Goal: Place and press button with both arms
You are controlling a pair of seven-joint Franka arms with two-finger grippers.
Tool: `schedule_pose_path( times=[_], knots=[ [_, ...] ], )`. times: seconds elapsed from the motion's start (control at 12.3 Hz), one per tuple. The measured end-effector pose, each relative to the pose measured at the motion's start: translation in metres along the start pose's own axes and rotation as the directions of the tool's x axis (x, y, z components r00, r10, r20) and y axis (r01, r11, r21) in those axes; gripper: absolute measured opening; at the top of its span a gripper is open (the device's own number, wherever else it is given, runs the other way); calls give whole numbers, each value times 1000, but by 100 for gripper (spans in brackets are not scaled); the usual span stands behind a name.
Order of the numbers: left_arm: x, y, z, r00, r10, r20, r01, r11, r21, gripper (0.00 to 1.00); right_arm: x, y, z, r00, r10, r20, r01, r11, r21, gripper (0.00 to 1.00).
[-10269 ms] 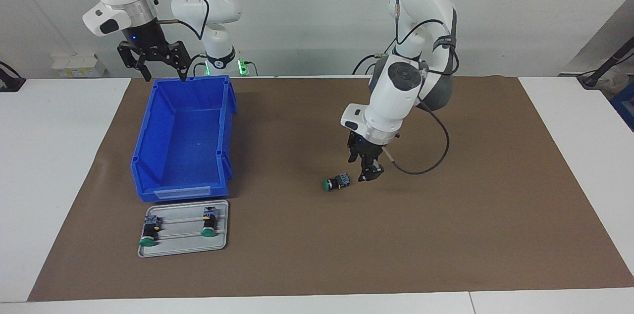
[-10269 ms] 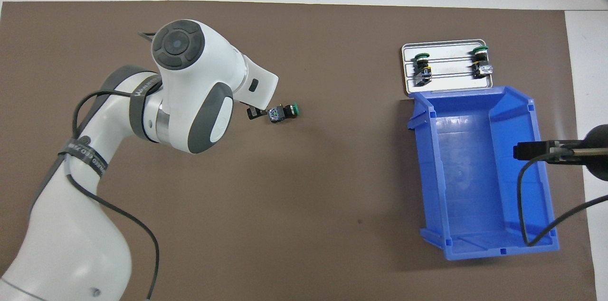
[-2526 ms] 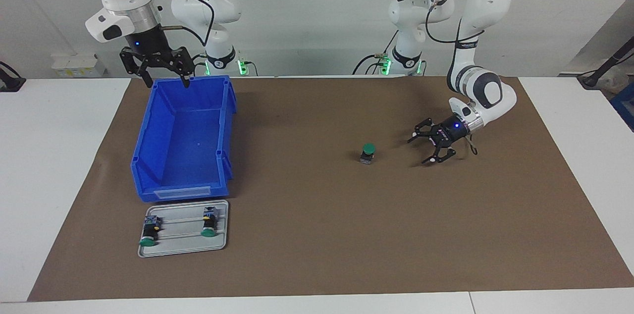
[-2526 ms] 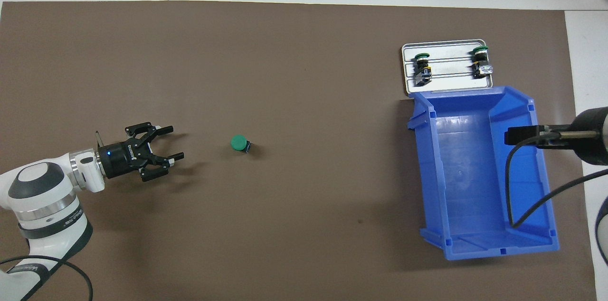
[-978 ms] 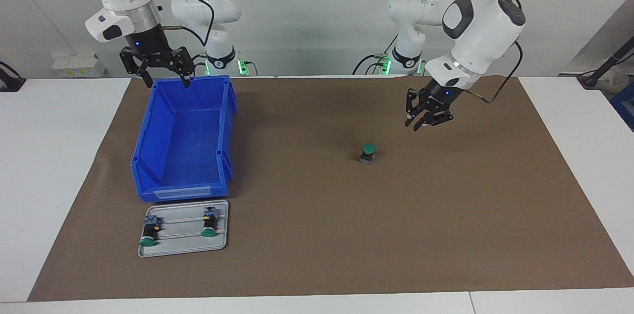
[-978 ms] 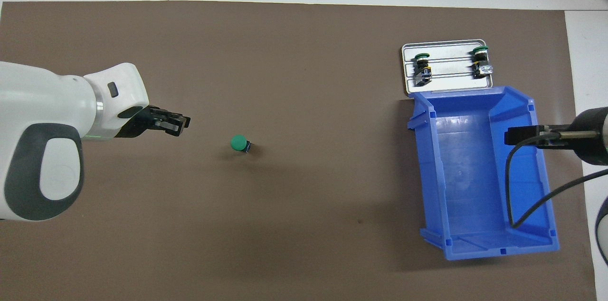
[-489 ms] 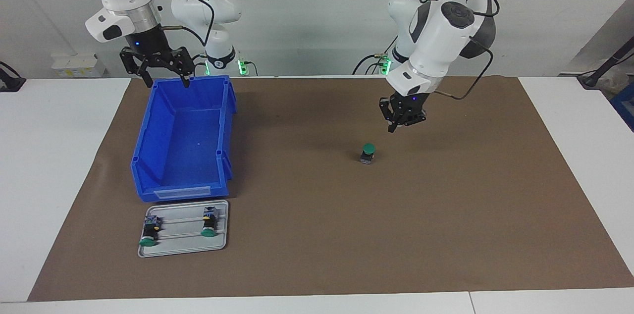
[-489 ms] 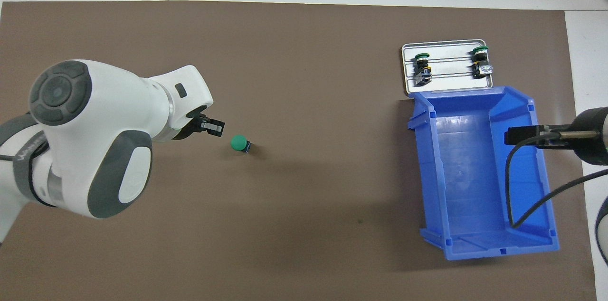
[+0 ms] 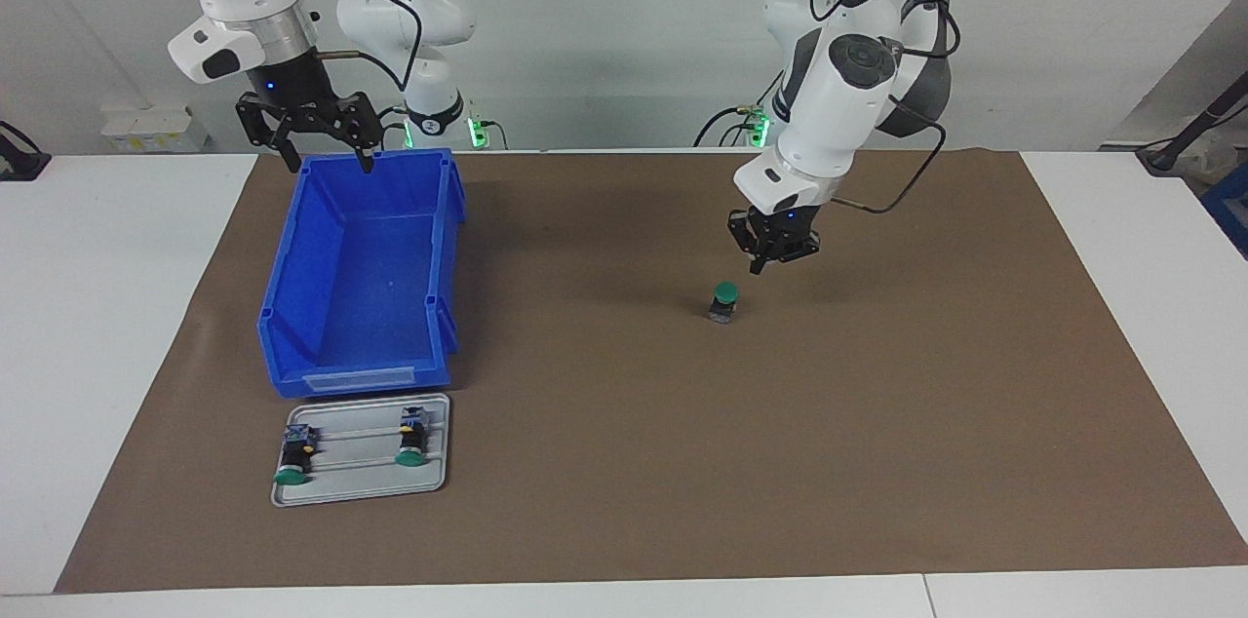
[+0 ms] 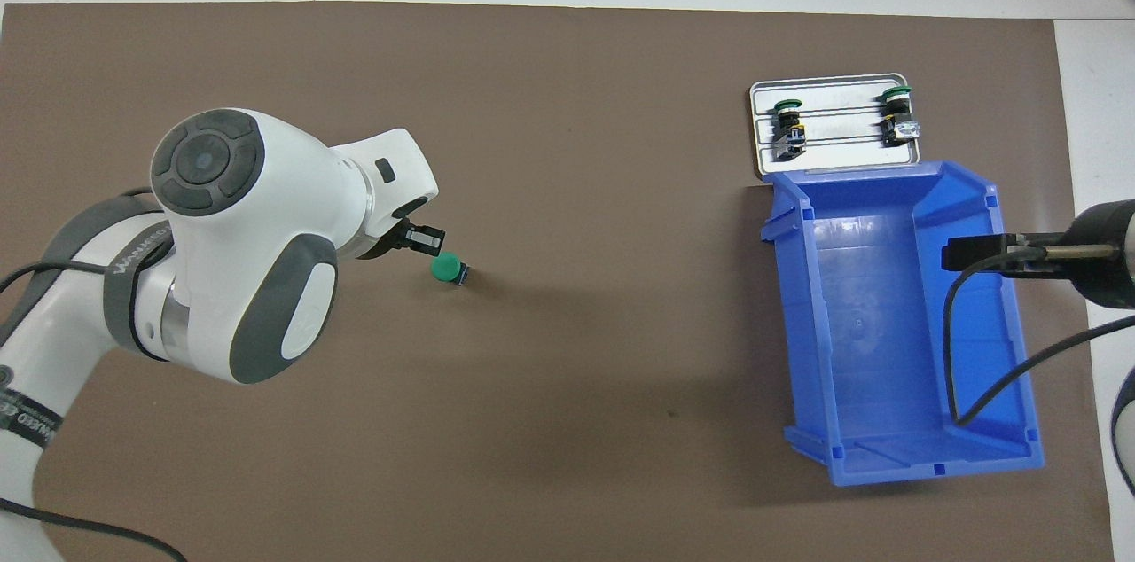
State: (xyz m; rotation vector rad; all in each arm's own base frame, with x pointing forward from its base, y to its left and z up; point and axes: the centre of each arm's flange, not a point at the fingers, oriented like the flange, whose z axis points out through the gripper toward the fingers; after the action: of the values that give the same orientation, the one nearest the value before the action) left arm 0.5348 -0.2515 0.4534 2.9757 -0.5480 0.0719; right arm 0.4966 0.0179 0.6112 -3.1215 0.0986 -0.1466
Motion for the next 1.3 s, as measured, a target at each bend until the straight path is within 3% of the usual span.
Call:
schedule_pose_path(
  times=[0.81, 1.3],
  knots=[
    [2, 15, 84, 999, 10, 50, -11, 999, 31, 1, 0, 0, 0, 1000, 0, 0, 0, 1000, 0, 100],
    [-1, 15, 88, 1000, 15, 23, -16, 999, 36, 1, 0, 0, 0, 1000, 0, 0, 0, 1000, 0, 100]
  ],
)
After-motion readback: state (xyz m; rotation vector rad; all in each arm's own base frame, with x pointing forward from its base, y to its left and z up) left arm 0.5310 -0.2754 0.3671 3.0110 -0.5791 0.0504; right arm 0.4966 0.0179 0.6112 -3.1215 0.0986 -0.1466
